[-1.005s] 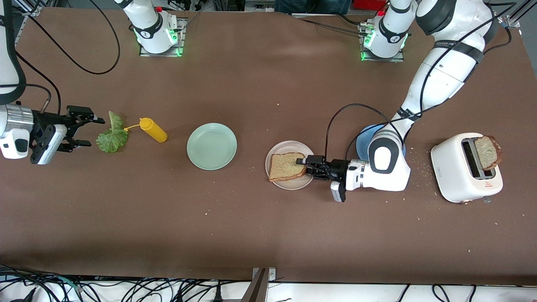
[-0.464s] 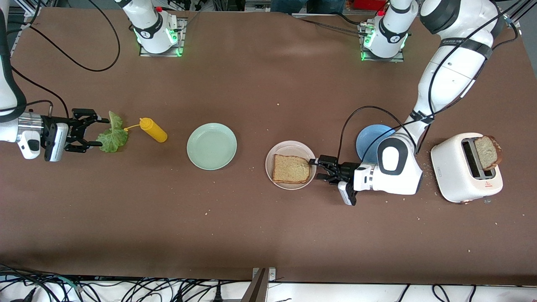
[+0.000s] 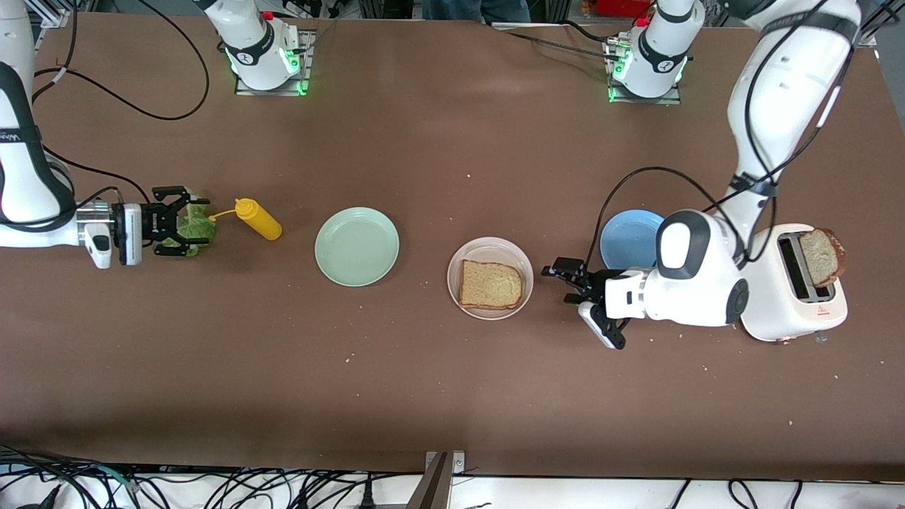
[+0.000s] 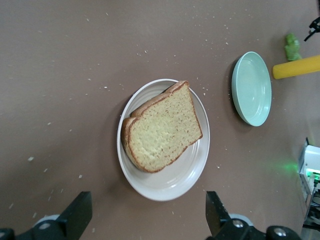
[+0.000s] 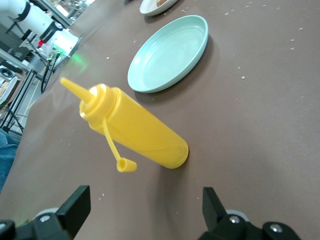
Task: Make sandwich in beige plate with both arms
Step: 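Raise the left gripper back while the right gripper grasps the yellow bottle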
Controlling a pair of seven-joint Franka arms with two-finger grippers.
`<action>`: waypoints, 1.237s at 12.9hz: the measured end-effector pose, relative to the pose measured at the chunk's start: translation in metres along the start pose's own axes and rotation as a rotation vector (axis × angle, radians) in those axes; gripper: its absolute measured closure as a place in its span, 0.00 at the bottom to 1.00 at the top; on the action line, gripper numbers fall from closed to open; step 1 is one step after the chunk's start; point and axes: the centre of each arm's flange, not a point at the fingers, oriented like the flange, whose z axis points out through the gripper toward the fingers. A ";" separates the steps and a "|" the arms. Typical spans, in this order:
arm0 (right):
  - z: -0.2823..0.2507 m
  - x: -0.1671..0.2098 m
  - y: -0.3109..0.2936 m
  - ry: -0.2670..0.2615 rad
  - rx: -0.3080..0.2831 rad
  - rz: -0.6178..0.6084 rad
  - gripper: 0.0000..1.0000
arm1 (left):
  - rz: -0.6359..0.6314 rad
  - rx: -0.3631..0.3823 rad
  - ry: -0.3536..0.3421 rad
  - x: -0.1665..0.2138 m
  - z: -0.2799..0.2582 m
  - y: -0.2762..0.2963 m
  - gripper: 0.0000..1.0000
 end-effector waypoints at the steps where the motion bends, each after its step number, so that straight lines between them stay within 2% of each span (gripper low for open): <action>1: 0.006 -0.005 0.003 0.018 0.010 -0.044 0.00 | -0.027 0.051 -0.016 0.002 -0.025 0.024 0.00; 6: 0.050 -0.027 0.021 0.142 0.054 -0.190 0.00 | -0.140 0.376 -0.137 -0.024 -0.153 0.127 0.00; 9: 0.077 -0.024 0.027 0.187 0.087 -0.258 0.00 | -0.217 0.556 -0.129 -0.038 -0.188 0.158 0.00; 12: 0.092 -0.015 0.026 0.208 0.125 -0.310 0.01 | -0.279 0.614 -0.095 -0.057 -0.225 0.174 0.00; 16: 0.104 -0.022 0.029 0.231 0.144 -0.318 0.00 | -0.356 0.655 -0.043 -0.086 -0.270 0.170 0.00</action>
